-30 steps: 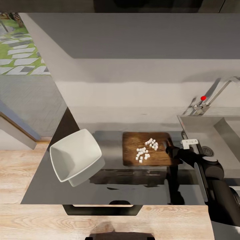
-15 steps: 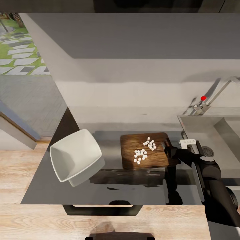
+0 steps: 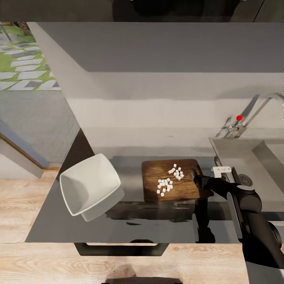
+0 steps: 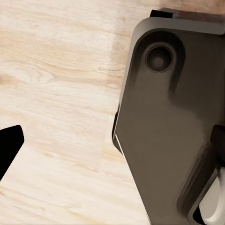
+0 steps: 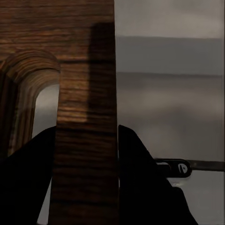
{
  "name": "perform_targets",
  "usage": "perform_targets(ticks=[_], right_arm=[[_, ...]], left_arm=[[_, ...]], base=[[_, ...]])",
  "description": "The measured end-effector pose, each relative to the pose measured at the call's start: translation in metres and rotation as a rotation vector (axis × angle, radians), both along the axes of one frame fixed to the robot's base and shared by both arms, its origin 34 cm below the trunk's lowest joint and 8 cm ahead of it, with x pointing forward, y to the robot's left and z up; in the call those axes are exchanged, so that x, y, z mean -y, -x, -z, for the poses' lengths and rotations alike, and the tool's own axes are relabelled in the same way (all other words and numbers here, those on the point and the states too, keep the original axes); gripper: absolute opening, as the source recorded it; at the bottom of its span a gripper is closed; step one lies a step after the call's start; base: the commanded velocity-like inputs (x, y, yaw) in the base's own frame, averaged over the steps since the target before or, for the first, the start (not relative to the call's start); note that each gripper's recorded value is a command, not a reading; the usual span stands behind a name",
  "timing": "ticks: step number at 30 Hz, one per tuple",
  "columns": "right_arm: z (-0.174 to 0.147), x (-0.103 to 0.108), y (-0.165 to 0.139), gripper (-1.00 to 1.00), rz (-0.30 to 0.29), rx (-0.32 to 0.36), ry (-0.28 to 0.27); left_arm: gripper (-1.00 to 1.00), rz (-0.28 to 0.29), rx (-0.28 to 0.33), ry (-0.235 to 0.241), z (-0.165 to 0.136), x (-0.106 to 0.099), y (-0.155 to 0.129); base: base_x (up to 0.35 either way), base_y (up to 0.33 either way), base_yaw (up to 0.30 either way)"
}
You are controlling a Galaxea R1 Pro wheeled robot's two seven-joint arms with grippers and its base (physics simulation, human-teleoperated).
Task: In the kitchen, take the Vidalia onion out of the sink, dice it on the chopping board with the paring knife, put the diced onion into the bowl on the countertop, then place both the paring knife and the chopping board into the sink.
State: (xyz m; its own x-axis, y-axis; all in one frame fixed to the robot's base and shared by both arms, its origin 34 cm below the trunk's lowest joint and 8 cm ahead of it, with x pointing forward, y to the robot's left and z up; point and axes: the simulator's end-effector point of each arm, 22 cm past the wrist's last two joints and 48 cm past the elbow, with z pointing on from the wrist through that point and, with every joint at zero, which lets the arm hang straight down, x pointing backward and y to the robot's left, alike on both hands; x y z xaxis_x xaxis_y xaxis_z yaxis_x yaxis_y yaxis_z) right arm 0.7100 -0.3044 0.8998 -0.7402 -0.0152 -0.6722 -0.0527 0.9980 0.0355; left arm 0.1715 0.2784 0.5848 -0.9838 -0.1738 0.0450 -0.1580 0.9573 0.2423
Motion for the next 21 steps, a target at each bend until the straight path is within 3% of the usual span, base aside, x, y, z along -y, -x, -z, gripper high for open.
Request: perform_targets(ticks=[21], right_arm=[[-0.001,0.0,0.004,-1.0,0.004,-0.018,-0.006]], left_arm=[[1.0,0.0,0.033,0.0,-0.002,0.0,-0.014]], base=[[0.0,0.0,0.0]])
